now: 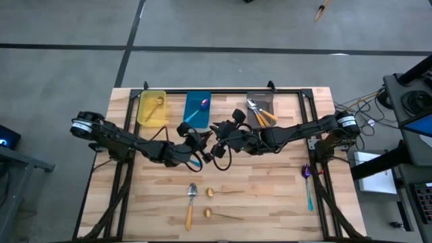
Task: Sort silverware by color (type)
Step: Put the gold spoon into the yellow bin
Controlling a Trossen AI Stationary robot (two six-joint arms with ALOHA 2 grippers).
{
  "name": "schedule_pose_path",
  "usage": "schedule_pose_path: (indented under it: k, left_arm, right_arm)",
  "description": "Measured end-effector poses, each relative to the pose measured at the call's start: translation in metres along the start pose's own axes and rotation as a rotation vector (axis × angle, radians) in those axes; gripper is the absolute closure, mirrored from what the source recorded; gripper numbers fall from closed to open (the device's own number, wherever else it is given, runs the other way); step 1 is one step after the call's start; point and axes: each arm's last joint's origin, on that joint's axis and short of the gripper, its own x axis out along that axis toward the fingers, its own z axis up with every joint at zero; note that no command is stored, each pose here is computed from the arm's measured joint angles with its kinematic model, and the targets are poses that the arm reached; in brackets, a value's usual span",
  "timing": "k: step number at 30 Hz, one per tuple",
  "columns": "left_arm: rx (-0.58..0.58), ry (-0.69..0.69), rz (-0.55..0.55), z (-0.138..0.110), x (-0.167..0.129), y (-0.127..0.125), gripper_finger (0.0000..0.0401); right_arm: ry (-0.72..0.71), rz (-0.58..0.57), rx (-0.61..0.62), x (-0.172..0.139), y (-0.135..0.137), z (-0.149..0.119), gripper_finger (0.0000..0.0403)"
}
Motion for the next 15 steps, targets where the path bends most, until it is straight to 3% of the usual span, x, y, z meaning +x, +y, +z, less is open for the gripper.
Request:
schedule_pose_path:
  k: [8, 15]
  left_arm:
    - [-0.021, 0.046, -0.037, 0.007, 0.001, 0.002, 0.0400]
    - [-0.055, 0.128, -0.006, 0.010, -0.003, 0.024, 0.0401]
  right_arm:
    - [-0.004, -0.008, 0.009, 0.001, -0.003, 0.001, 0.0249]
    - [-0.030, -0.021, 0.012, -0.005, -0.015, 0.012, 0.0219]
